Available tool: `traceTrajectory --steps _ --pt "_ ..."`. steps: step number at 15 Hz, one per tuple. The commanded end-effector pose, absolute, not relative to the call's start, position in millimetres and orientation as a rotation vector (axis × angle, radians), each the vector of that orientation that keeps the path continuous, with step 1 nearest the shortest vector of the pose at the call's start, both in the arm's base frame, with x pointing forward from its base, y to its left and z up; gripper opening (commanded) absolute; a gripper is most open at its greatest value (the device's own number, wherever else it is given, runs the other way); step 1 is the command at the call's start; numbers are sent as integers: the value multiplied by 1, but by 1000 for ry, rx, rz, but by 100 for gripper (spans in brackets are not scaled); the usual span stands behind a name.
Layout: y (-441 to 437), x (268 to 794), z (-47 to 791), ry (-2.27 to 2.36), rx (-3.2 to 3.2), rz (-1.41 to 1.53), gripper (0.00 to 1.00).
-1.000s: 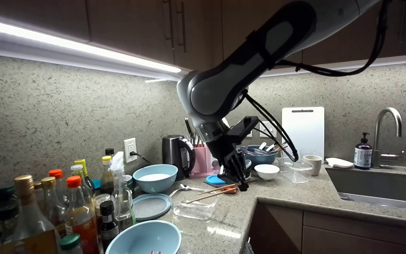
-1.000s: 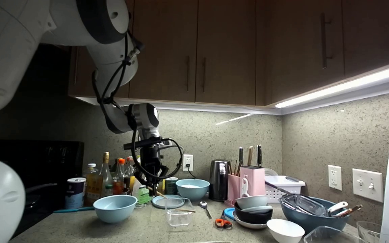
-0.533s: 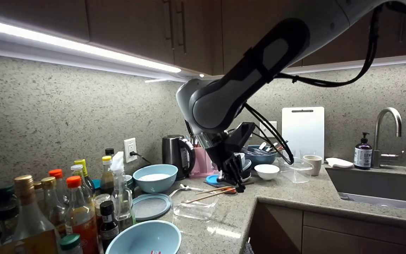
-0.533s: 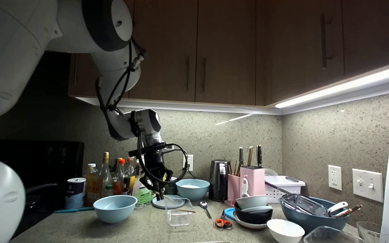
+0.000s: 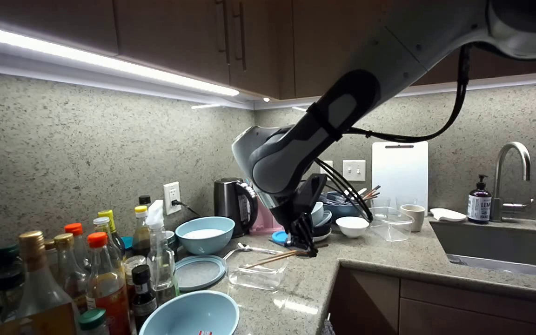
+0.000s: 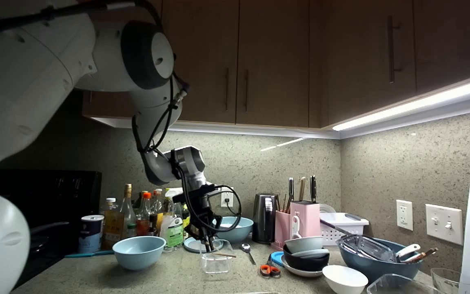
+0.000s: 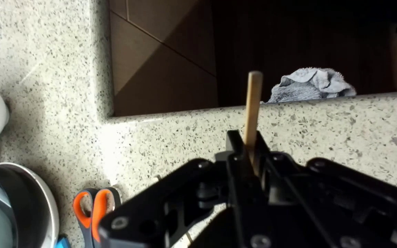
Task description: Move the chopstick from the bowl to the clear object
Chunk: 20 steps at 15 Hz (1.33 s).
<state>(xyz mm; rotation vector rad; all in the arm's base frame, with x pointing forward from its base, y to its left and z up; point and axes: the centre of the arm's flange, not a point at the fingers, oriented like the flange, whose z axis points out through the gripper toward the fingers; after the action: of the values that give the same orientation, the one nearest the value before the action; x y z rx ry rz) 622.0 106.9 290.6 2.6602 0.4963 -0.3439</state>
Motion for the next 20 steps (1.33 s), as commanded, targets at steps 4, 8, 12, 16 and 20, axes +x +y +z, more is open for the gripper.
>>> traceTrajectory --steps 4,8,12,16,20 --pt "112 668 264 687 2649 -382 2" --pt "116 685 253 748 2642 -394 2" --pt "120 696 248 772 2626 -414 33" --pt "119 687 246 734 2629 -387 26" --pt "123 685 253 713 2631 -372 59"
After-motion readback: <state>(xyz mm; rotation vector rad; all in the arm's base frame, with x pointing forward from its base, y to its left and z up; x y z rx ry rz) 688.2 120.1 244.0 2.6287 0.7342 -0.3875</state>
